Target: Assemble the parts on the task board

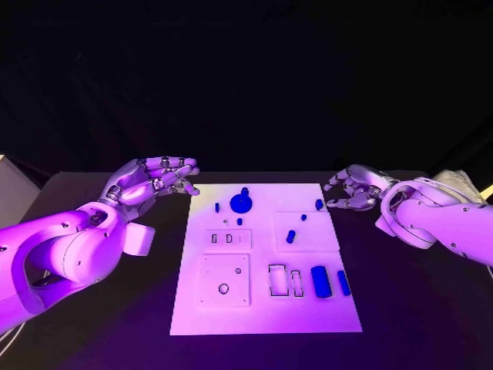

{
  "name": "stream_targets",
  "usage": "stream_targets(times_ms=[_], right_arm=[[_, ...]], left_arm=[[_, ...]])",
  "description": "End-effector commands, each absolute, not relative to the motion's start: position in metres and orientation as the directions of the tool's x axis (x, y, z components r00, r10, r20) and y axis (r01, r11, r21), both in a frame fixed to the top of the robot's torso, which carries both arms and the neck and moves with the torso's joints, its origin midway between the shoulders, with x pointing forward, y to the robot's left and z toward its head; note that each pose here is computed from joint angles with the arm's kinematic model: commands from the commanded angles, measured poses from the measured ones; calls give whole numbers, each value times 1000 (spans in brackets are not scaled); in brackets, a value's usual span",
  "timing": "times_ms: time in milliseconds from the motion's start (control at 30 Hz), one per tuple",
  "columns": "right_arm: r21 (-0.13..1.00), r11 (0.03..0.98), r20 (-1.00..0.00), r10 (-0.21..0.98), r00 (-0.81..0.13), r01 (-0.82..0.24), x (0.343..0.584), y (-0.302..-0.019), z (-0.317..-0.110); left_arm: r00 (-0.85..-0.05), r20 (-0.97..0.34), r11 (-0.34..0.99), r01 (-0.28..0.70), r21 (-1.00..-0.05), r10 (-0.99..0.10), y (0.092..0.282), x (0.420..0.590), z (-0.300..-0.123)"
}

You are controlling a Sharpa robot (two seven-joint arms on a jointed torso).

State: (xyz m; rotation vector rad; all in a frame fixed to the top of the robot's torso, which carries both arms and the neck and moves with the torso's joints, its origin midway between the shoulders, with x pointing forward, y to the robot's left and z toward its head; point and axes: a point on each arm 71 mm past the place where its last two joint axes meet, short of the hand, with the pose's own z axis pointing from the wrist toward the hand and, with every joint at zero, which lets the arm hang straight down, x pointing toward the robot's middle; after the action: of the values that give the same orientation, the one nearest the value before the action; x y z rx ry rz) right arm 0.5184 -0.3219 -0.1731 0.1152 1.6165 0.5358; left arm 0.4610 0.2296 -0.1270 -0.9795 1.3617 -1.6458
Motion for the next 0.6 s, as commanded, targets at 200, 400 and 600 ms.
stream_targets(times_ms=[200, 400, 600], right_arm=[[389, 891, -921, 369, -124, -233, 521, -319, -177], [391, 892, -920, 369, -132, -226, 520, -316, -184], [391, 893, -919, 368, -141, -221, 521, -313, -190]], left_arm=[[-427, 87, -141, 96, -985, -900, 227, 460, -126], [-426, 86, -140, 96, -985, -900, 228, 460, -125], [-424, 85, -139, 97, -986, -902, 229, 460, -125]])
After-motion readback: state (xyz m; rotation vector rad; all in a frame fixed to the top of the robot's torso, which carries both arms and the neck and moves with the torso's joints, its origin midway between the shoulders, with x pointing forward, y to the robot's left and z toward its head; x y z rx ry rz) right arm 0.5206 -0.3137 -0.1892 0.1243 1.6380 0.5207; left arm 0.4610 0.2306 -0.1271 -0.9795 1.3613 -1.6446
